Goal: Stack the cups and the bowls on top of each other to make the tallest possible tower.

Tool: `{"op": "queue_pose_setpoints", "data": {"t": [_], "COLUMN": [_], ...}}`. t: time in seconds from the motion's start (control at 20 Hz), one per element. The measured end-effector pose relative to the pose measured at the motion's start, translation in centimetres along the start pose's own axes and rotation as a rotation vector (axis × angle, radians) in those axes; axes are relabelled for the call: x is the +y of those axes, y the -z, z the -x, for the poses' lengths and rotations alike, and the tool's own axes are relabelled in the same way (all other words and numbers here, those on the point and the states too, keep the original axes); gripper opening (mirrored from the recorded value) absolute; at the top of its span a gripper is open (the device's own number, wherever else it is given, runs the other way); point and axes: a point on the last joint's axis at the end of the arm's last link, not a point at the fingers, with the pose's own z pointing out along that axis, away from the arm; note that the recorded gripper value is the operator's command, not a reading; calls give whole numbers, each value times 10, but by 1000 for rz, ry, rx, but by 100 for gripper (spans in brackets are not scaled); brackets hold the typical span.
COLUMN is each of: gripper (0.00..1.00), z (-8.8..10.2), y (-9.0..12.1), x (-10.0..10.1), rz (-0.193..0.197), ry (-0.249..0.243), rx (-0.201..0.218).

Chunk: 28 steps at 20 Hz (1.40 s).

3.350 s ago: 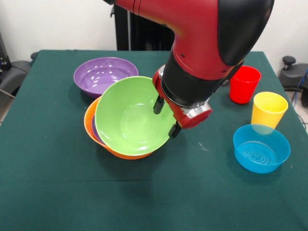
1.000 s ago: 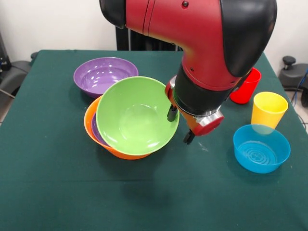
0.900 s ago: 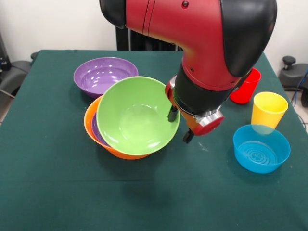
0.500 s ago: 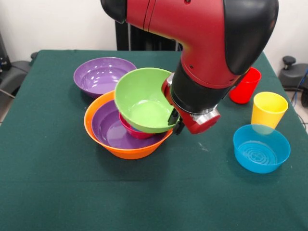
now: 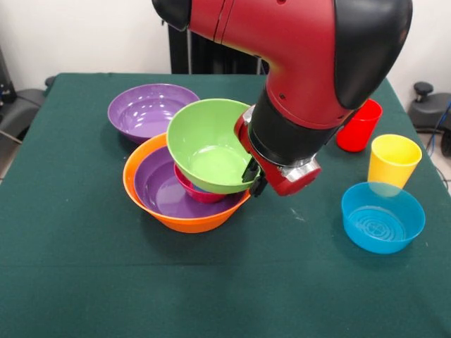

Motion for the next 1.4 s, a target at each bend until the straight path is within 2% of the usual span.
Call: {"op": "queue_pose_setpoints", "data": {"t": [0.25, 0.65, 0.75, 1.0, 1.4], "gripper": [0, 0, 0, 0, 0], "z": [0, -5, -6, -6, -6], "y": [2, 31, 46, 63, 62], "x": [-2, -11, -12, -13, -14], "rz": [-7, -42, -35, -17, -19], "ry": [-1, -6, -7, -8, -9], "rx": [2, 26, 15, 0, 2]}}
